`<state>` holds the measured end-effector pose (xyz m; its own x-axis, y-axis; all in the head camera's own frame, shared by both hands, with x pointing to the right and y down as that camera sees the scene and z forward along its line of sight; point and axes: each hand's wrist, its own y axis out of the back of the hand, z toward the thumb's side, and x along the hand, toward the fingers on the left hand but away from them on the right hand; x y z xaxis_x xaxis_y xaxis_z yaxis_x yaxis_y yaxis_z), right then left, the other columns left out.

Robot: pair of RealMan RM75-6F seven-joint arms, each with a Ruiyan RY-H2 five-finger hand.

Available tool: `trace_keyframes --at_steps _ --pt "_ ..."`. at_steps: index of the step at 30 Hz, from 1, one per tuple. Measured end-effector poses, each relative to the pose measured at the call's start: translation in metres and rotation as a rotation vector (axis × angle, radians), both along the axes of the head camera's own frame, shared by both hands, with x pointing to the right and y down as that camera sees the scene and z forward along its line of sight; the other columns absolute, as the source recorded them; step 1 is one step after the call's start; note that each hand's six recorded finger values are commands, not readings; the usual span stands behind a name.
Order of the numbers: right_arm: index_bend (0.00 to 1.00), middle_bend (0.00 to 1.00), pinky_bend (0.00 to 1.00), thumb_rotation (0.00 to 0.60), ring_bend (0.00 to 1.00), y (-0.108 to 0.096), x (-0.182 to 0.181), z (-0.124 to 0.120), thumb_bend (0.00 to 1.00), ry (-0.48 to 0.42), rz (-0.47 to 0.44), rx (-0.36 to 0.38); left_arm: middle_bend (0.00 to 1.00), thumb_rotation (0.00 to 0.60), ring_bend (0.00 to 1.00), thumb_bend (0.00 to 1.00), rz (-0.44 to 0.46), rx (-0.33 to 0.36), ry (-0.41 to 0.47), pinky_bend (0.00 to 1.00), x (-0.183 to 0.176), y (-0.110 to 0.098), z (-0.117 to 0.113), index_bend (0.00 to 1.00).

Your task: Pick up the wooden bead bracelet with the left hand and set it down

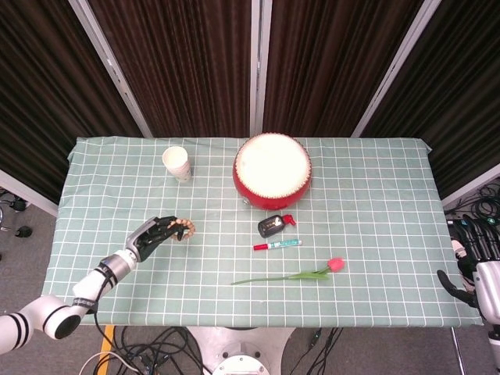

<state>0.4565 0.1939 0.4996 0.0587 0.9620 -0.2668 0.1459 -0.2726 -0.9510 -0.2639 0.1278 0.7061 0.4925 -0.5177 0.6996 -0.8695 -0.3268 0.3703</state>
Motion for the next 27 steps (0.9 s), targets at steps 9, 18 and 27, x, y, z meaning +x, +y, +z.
trace_keyframes --at_steps 9,18,27 --pt "0.00 0.00 0.00 0.600 0.00 -0.0003 -0.0001 -0.0001 0.16 -0.002 -0.003 0.001 0.72 0.508 0.32 0.44 0.005 0.025 -0.021 0.11 -0.0001 0.0006 -0.0021 0.68" --pt "0.00 0.00 0.00 0.600 0.00 -0.0008 0.0009 0.0013 0.16 -0.005 -0.004 0.000 0.68 0.117 0.32 0.43 0.055 0.093 -0.050 0.12 0.0019 0.0023 -0.0072 0.63" --pt "0.00 0.00 0.00 0.600 0.00 -0.0003 0.0029 0.0017 0.16 -0.004 0.002 -0.002 0.71 0.321 0.33 0.44 0.080 0.113 -0.089 0.12 0.0025 0.0028 -0.0041 0.64"
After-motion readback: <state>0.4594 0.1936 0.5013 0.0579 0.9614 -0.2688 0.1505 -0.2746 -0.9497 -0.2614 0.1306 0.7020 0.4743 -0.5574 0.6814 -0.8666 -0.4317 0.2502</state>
